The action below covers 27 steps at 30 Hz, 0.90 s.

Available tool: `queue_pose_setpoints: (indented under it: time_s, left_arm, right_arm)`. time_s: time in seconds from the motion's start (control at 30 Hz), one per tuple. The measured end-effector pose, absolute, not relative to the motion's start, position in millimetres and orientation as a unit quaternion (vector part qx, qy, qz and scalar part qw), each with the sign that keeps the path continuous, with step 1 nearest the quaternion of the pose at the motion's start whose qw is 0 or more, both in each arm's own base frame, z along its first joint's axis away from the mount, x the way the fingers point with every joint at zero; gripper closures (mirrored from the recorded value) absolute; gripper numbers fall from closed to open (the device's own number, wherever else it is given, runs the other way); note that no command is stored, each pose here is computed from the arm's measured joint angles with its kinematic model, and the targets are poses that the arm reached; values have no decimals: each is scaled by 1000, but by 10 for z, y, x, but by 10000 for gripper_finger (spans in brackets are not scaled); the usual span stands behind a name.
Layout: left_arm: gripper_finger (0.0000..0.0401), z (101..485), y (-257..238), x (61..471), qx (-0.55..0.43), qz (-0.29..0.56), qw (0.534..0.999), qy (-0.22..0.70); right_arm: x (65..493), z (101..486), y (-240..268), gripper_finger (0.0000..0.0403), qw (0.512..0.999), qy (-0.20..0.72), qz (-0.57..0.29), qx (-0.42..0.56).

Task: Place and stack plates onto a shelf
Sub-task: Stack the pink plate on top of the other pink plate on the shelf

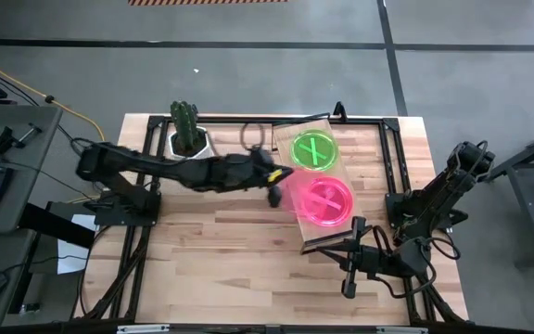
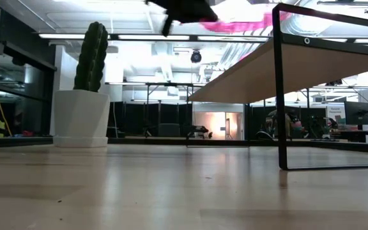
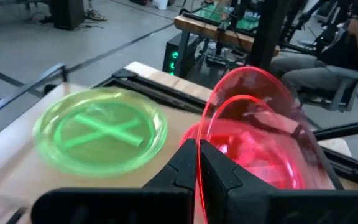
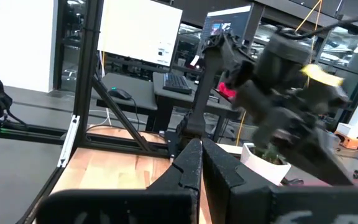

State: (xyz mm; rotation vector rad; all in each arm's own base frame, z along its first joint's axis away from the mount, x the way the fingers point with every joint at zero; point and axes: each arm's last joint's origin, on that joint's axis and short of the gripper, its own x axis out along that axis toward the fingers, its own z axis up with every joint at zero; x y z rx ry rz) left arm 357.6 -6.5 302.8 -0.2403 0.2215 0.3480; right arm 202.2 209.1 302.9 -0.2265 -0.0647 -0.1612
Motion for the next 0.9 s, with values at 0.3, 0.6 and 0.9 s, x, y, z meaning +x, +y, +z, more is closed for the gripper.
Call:
queue_pose_setpoints:
  time_s: [0.3,0.6,0.9]
  left_arm:
    - [401,2919,88,4162,-129,155,973,117]
    - [401,2688,113,4370,-119,158,971,131]
    - [399,2658,90,4381,-118,155,971,136]
  right_arm:
    - [1972,3023,2141,403,991,-32,-66,-116]
    - [1971,3023,2141,403,990,-31,-67,-120]
    - [1971,3023,2141,403,990,-31,-67,-120]
